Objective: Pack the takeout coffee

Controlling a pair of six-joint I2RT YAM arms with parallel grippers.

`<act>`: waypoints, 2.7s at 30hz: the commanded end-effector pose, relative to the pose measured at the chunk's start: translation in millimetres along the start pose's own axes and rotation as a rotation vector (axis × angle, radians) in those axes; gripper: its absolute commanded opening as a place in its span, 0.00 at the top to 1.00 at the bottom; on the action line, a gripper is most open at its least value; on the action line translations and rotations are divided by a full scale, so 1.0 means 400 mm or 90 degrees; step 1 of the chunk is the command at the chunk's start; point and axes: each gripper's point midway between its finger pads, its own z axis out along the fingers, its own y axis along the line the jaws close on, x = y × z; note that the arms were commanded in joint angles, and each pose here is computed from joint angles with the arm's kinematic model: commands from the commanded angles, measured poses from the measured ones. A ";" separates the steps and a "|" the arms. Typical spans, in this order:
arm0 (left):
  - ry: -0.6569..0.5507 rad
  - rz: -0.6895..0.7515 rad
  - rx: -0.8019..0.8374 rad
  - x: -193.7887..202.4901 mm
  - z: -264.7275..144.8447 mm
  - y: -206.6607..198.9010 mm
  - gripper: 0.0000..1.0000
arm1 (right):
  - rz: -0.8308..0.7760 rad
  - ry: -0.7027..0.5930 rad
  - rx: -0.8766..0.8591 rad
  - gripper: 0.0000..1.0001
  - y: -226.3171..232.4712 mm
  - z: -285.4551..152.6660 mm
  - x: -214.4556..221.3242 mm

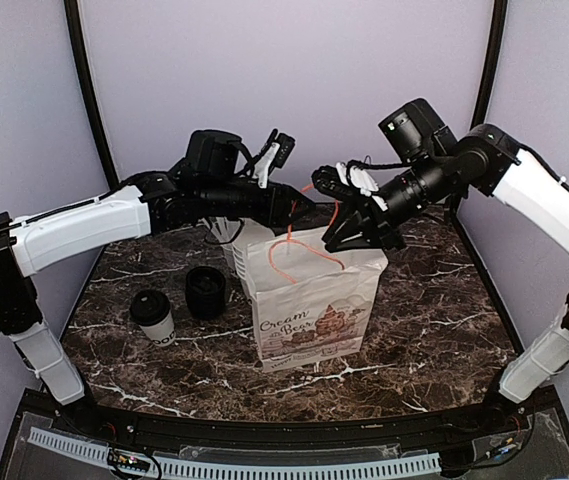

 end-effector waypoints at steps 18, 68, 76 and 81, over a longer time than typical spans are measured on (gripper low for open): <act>0.001 0.031 0.085 -0.066 -0.022 -0.063 1.00 | -0.003 -0.014 -0.058 0.34 0.053 0.005 -0.020; -0.195 0.027 0.117 -0.333 -0.179 -0.155 1.00 | -0.103 -0.137 0.103 1.00 -0.034 -0.162 -0.279; -0.187 0.032 0.108 -0.320 -0.176 -0.147 1.00 | -0.100 -0.132 0.096 1.00 -0.035 -0.151 -0.274; -0.188 0.034 0.100 -0.313 -0.175 -0.140 1.00 | -0.098 -0.130 0.092 1.00 -0.032 -0.149 -0.270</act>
